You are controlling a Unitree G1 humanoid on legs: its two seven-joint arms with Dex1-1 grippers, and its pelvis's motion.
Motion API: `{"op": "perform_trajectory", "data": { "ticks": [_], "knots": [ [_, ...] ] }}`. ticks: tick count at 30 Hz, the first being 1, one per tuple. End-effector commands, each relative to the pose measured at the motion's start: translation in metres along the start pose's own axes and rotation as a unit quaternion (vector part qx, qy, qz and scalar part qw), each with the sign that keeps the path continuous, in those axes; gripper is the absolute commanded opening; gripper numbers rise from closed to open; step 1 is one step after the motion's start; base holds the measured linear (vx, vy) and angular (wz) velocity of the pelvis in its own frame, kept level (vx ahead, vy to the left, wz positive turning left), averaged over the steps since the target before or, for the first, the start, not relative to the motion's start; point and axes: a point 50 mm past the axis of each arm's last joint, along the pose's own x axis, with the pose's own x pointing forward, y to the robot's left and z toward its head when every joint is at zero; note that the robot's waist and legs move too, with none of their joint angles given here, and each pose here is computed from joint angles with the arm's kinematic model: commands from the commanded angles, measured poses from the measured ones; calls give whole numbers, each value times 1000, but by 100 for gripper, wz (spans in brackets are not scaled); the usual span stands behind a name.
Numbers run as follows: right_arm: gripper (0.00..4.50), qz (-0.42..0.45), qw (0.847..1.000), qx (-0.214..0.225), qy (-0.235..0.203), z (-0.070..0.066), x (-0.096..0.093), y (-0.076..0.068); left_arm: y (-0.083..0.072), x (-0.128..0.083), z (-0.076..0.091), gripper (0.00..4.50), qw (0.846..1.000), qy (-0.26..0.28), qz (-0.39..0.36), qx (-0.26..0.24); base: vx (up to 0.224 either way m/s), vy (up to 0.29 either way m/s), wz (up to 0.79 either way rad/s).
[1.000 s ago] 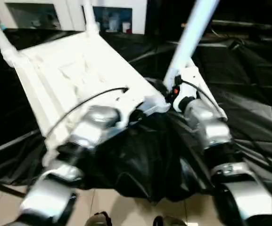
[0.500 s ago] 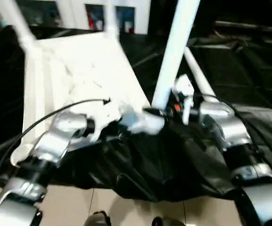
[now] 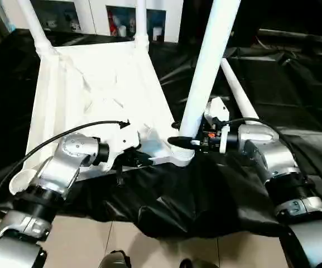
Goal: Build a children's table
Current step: Rotate leg to tighten
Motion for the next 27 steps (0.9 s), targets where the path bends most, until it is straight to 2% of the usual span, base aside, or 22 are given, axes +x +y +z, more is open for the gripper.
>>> {"op": "perform_trajectory", "data": {
  "ticks": [1, 2, 4, 5, 6, 10, 12, 17, 27],
  "knots": [
    [189, -73, 990, 74, 91, -52, 2, 5, 5, 13, 16, 0, 1000, -18, 23, -2, -57, -9, 1],
    [189, -112, 986, 84, 90, -54, 5, 3, 10, 16, 18, 0, 999, -12, 50, -19, -62, -8, 1],
    [189, -131, 983, 87, 92, -56, 7, 2, 13, 18, 18, 0, 998, -7, 64, -28, -60, -4, -2],
    [189, -187, 972, 105, 97, -61, 12, 0, 19, 25, 21, 0, 994, 1, 98, -49, 0, 0, 0],
    [189, -187, 972, 105, 97, -61, 12, 0, 19, 25, 21, 0, 994, 1, 98, -49, 0, 0, 0],
    [189, -304, 932, 168, 106, -69, 30, 2, 22, 50, 24, 0, 983, 33, 152, -92, 0, 0, 0],
    [189, -328, 920, 188, 106, -68, 41, 5, 20, 63, 27, 0, 980, 39, 164, -103, 0, 0, 0],
    [189, -337, 917, 187, 106, -62, 57, 12, 17, 76, 33, 0, 978, 42, 176, -105, 0, 0, 0],
    [189, -344, 914, 188, 102, -57, 65, 12, 20, 77, 33, 0, 978, 42, 175, -104, 0, 0, 0]
  ]
}}
